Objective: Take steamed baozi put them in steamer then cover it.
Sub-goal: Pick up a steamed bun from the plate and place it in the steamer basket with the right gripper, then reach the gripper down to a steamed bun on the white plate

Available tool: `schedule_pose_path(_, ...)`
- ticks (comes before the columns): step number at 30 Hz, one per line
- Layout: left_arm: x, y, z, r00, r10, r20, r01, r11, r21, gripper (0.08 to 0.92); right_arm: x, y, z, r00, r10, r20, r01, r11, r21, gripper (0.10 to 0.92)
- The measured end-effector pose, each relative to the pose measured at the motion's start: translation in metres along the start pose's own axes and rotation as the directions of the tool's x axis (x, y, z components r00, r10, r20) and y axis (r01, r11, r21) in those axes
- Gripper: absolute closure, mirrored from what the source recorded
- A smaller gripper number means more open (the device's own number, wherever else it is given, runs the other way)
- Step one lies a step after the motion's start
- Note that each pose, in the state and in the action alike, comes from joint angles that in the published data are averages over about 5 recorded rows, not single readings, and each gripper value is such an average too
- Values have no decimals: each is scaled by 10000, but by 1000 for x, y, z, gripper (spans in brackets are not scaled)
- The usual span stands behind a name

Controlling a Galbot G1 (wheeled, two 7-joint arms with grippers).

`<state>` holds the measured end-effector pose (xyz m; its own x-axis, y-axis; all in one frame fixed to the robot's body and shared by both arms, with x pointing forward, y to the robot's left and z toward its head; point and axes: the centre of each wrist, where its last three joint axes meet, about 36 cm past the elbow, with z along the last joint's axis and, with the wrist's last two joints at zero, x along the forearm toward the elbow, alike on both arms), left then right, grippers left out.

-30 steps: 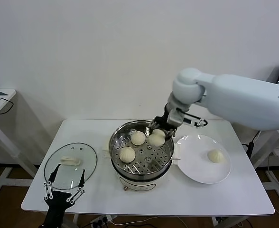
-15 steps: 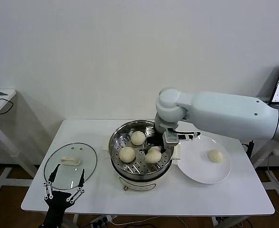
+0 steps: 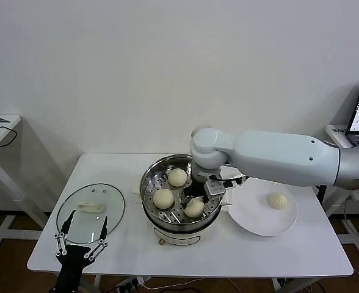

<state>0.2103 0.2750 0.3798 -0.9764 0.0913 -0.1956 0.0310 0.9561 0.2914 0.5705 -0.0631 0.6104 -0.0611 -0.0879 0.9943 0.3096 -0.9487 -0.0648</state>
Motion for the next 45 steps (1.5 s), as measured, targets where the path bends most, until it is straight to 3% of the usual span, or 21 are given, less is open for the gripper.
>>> schedule_pose_path(9, -2, 1, 1, 9999, -93, 67, 93, 10000, 36, 177, -4, -6, 2, 10000, -36, 52, 36, 9999, 141, 217)
schedule_pose_path(18, -3, -1, 3, 10000, -67, 64, 66, 9999, 107, 177, 23, 6, 12, 9990, 245, -381, -254, 9994, -233, 200)
schedule_pose_path(26, -4, -2, 3, 10000, 4, 94, -5, 9999, 117, 177, 58, 54, 27, 9911, 1026, -844, -1218, 9556, -2684, 200)
schedule_pose_path(30, -4, -2, 2, 9999, 77, 98, -78, 9999, 107, 177, 80, 101, 35, 9782, 1695, -1197, -2072, 8284, -5204, 200)
schedule_pose_path(36, -5, -2, 4, 9998, 158, 77, -159, 9998, 98, 177, 98, 188, 40, 9649, 1983, -1721, -2515, 5098, -8227, 200)
schedule_pose_path(45, -4, -1, 6, 9998, 179, 16, -179, 9998, 31, 177, 69, 320, 21, 9728, 1258, -1945, -2056, 826, -9751, 200)
